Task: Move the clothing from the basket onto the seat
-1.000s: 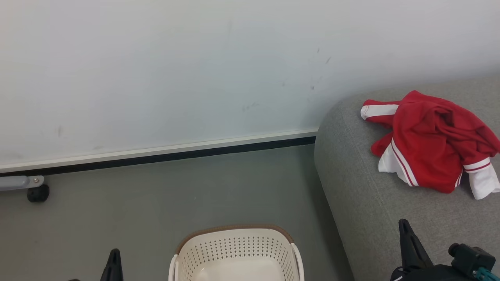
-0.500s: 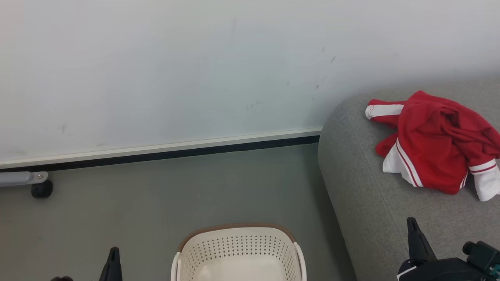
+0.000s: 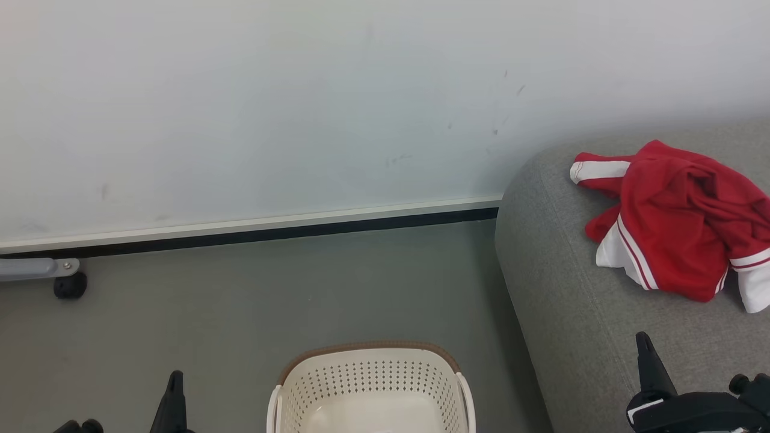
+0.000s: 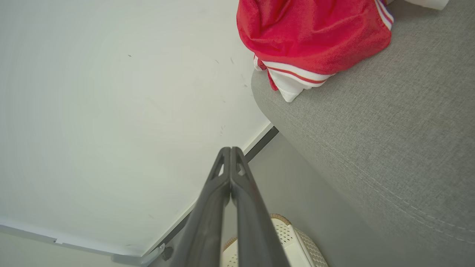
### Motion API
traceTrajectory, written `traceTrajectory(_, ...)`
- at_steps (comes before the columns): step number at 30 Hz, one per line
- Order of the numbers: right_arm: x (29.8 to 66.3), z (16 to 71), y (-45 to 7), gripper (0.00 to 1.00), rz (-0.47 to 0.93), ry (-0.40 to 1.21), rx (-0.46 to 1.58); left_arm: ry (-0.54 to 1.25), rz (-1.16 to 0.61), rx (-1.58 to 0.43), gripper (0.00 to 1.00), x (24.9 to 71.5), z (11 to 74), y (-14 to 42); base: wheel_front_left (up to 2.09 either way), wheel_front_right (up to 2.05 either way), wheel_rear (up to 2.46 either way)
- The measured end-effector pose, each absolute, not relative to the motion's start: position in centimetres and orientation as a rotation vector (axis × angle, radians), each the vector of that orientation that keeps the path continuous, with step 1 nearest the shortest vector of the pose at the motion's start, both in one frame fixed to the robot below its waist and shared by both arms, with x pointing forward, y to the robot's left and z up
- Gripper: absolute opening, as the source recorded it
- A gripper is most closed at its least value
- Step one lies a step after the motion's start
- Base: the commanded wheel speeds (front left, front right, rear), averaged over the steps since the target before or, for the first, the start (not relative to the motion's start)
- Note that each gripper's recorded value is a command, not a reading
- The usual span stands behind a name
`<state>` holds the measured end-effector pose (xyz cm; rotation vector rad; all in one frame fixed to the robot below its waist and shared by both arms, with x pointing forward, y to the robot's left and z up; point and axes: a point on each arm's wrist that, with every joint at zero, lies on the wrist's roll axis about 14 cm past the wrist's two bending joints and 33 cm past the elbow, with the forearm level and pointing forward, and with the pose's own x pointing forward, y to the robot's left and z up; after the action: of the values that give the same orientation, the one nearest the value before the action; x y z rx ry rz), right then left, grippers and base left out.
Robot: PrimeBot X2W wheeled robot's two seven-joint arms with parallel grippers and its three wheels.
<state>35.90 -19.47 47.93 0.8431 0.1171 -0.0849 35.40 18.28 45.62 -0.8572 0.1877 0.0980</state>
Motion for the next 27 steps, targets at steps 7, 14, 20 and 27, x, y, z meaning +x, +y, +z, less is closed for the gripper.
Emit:
traceTrajectory(7,36.1,47.7,-19.6,0.0,-0.094,0.126,0.947,0.187,0.098,-0.964,0.0,35.7,45.7,18.3,0.0,0.0,0.0)
traceTrajectory(14,36.4,47.6,-19.7,0.0,-0.099,0.123,1.051,0.177,0.095,-1.056,0.0,36.1,46.1,18.4,0.0,0.0,0.0)
traceTrajectory(20,36.8,47.9,-19.8,0.0,-0.093,0.113,1.135,0.173,0.096,-1.141,0.0,36.3,46.2,18.5,0.0,0.0,0.0)
traceTrajectory(27,37.0,47.8,-20.0,0.0,-0.096,0.108,1.238,0.157,0.093,-1.247,0.0,36.7,46.6,18.7,0.0,0.0,0.0)
